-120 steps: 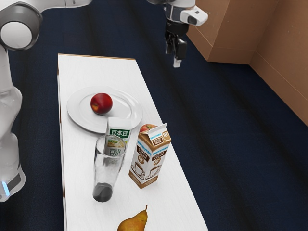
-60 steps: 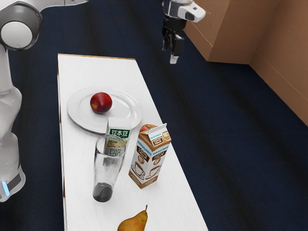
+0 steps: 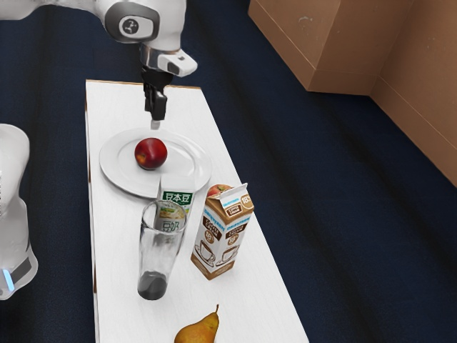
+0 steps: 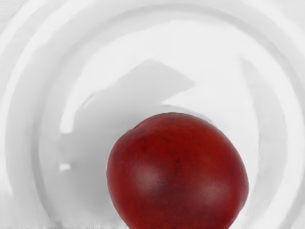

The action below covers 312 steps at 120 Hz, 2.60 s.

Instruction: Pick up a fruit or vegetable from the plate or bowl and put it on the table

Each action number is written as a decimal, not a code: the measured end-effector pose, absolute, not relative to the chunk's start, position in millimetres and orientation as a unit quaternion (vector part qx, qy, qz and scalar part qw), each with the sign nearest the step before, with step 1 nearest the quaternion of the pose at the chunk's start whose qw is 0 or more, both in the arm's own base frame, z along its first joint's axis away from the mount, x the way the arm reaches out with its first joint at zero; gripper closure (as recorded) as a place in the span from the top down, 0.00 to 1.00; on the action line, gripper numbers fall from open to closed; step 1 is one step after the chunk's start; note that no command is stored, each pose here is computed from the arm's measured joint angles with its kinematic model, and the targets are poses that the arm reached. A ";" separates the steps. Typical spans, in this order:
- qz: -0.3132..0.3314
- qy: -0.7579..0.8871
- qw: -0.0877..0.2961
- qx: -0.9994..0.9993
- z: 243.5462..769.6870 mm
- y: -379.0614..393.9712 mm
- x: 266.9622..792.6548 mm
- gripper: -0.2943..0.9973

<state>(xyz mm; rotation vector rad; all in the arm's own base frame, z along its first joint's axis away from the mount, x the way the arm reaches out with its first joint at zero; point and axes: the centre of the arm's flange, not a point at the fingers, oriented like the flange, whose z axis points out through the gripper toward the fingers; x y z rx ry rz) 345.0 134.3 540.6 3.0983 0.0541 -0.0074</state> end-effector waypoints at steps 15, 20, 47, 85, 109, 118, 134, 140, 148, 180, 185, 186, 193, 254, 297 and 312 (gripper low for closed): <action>0.000 0.049 0.013 0.999 524.0 154.6 334.7 0.77; 0.004 0.056 0.010 0.998 523.4 157.7 334.2 0.77; 0.023 0.084 0.009 0.996 525.4 156.4 340.3 0.77; 0.037 0.117 0.003 0.992 527.1 141.6 349.6 0.77; 0.040 0.114 0.001 0.993 531.0 120.8 331.7 0.77; 0.038 0.110 -0.002 0.993 529.4 110.9 323.3 0.77; 0.017 0.108 -0.003 0.994 509.9 101.1 316.8 0.77; 0.011 0.111 -0.004 0.994 504.8 100.4 316.9 0.77; 0.006 0.115 -0.004 0.993 500.7 101.5 316.3 0.77; -0.008 0.113 -0.011 0.994 490.6 94.5 329.7 0.77; -0.008 0.110 -0.011 0.994 489.0 91.8 332.7 0.77; -0.008 0.110 -0.011 0.994 488.8 91.4 333.2 0.77; -0.009 0.110 -0.010 0.994 486.4 90.3 335.4 0.77; -0.014 0.127 -0.004 0.992 453.7 96.9 349.9 0.77; -0.006 0.132 -0.001 0.991 444.5 99.6 355.3 0.77; -0.002 0.138 0.003 0.990 442.9 104.7 355.4 0.73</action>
